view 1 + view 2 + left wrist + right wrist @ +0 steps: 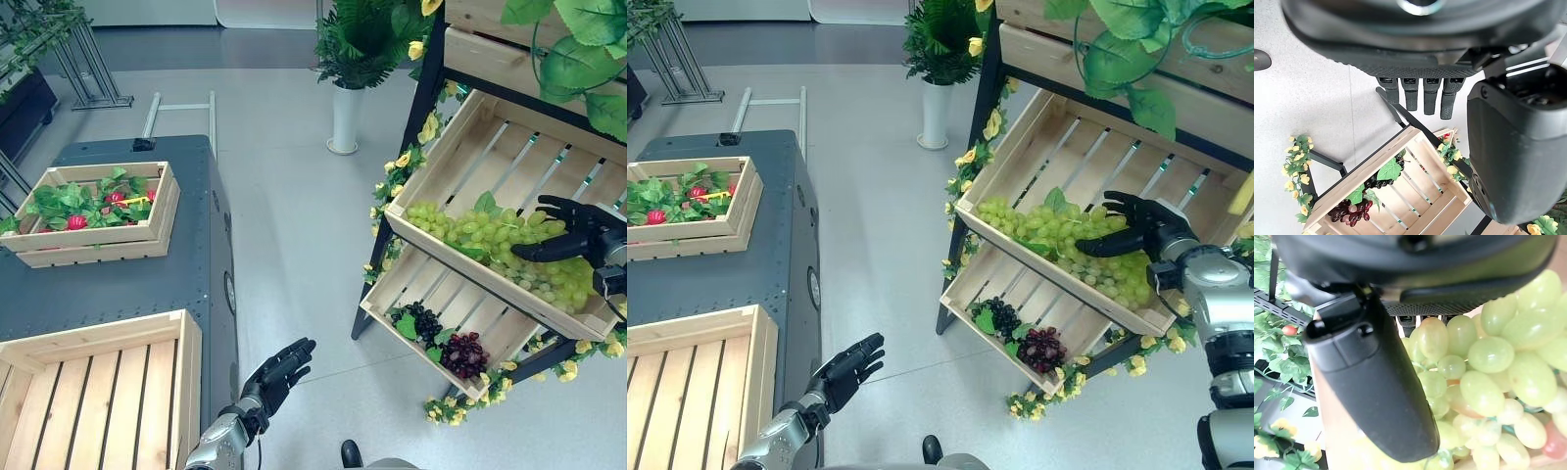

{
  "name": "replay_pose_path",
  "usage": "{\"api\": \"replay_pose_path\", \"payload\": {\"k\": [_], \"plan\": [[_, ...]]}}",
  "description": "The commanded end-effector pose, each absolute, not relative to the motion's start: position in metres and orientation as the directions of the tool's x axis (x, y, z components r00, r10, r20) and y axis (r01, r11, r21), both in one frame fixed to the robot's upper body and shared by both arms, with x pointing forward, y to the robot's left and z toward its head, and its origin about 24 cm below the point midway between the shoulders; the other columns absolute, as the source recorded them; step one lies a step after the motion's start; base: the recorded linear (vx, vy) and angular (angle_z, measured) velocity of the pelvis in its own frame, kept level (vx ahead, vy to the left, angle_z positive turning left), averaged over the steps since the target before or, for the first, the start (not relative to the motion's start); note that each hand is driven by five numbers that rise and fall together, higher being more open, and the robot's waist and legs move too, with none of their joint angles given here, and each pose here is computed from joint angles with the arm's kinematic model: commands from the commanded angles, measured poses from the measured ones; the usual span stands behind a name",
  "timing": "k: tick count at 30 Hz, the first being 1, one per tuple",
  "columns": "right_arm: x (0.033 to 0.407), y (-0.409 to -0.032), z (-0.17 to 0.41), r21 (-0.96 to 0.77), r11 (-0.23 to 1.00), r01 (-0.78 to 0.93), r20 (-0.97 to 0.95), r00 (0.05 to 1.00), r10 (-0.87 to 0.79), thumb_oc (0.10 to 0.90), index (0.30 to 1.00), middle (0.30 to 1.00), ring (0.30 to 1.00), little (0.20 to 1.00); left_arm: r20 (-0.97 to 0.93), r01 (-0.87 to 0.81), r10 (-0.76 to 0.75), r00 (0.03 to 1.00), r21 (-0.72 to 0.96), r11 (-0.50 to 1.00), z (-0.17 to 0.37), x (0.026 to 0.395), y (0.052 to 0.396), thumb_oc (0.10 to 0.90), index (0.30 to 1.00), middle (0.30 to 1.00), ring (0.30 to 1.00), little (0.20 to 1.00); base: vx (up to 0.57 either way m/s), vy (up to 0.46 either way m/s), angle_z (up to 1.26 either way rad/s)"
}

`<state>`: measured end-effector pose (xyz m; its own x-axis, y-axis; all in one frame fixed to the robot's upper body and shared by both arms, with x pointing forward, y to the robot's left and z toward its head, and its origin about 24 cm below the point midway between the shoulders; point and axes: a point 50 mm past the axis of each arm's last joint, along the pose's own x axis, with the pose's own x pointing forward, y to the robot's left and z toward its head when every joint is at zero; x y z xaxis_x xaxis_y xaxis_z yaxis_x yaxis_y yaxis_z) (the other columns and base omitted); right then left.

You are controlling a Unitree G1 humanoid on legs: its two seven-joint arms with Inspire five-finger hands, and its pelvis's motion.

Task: Pick up the fruits from the basket on one side to the basket on the other side

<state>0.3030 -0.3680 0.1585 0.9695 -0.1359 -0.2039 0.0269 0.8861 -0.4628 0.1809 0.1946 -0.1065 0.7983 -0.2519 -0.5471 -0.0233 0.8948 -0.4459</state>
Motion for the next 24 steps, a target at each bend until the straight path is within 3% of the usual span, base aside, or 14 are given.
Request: {"api": "replay_pose_path", "payload": {"k": [1,8,11,14,19,24], "plan": [[0.307,-0.374,0.21,-0.494,0.853,0.168,0.038,0.984,-0.172,0.8,0.9,0.9,0.9,0.9,-0.398,0.149,-0.346,0.849,-0.448,0.881,-0.08,0.215,0.181,0.8,0.9,0.9,0.9,0.9,0.0,0.0,0.0],[0.304,-0.361,0.218,-0.664,0.731,0.155,0.082,0.988,-0.134,0.8,0.9,0.9,0.9,0.9,-0.404,0.143,-0.341,0.849,-0.445,0.884,-0.082,0.213,0.182,0.8,0.9,0.9,0.9,0.9,0.0,-0.002,-0.01],[0.3,-0.344,0.227,-0.799,0.582,0.152,0.132,0.988,-0.076,0.8,0.9,0.9,0.9,0.9,-0.409,0.131,-0.331,0.85,-0.445,0.886,-0.083,0.21,0.184,0.8,0.9,0.9,0.9,0.9,0.0,-0.003,-0.02],[0.285,-0.32,0.237,-0.931,0.308,0.195,0.211,0.977,0.02,0.8,0.9,0.9,0.9,0.9,-0.409,0.123,-0.325,0.853,-0.447,0.886,-0.085,0.206,0.185,0.8,0.9,0.9,0.9,0.9,-0.01,0.008,-0.1],[0.265,-0.305,0.246,-0.952,-0.086,0.293,0.284,0.953,0.105,0.8,0.9,0.9,0.9,0.9,-0.406,0.098,-0.307,0.861,-0.46,0.882,-0.089,0.202,0.185,0.8,0.9,0.9,0.9,0.9,0.0,0.016,-0.07],[0.253,-0.296,0.249,-0.914,-0.207,0.348,0.318,0.934,0.165,0.8,0.9,0.9,0.9,0.9,-0.41,0.1,-0.311,0.857,-0.461,0.882,-0.091,0.198,0.184,0.8,0.9,0.9,0.9,0.9,0.01,0.01,-0.06]]}}
